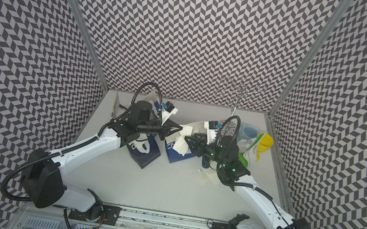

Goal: Staple the receipts to the bags
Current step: Pick up the receipt from the takeout bag.

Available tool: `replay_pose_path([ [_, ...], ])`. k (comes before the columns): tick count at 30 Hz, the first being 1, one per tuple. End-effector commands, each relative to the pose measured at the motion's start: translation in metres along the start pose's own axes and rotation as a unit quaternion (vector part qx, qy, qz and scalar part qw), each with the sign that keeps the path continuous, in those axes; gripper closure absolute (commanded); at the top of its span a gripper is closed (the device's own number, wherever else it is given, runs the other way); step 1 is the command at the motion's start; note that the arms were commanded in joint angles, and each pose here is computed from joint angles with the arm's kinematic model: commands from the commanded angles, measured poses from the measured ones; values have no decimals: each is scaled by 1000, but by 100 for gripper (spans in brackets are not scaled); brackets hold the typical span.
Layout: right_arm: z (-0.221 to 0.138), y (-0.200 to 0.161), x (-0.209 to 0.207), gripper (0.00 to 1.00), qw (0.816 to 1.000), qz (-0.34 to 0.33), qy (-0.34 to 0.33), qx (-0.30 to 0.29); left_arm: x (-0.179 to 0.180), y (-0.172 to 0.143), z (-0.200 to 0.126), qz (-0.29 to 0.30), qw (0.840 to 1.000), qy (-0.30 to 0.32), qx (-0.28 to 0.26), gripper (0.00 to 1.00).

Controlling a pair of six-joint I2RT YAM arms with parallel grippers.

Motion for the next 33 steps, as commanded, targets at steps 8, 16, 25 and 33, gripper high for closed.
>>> replay_pose_path([
  [8,7,8,26,70,990,24,137,-27,-19,13,-8,17,999,-38,-33,100],
  [16,4,11,-3,100,1000,6,-6,-21,-22,10,-13,27,999,-35,-28,76],
  [25,13,23,-25,100,996,-19,-86,13,-28,7,-15,38,997,-59,-17,46],
  [33,4,15,24,100,992,-24,125,24,-20,17,-26,34,998,-49,-35,43],
])
Point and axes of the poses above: each gripper's point midway between its finger pads, its own z axis out along the fingers, its own x axis along the line the jaws close on, y = z × x, the point moved 5 cm from there along -z, back along the fingers, and after that the axes turned 15 degrees about -z, right-handed, at the moved point
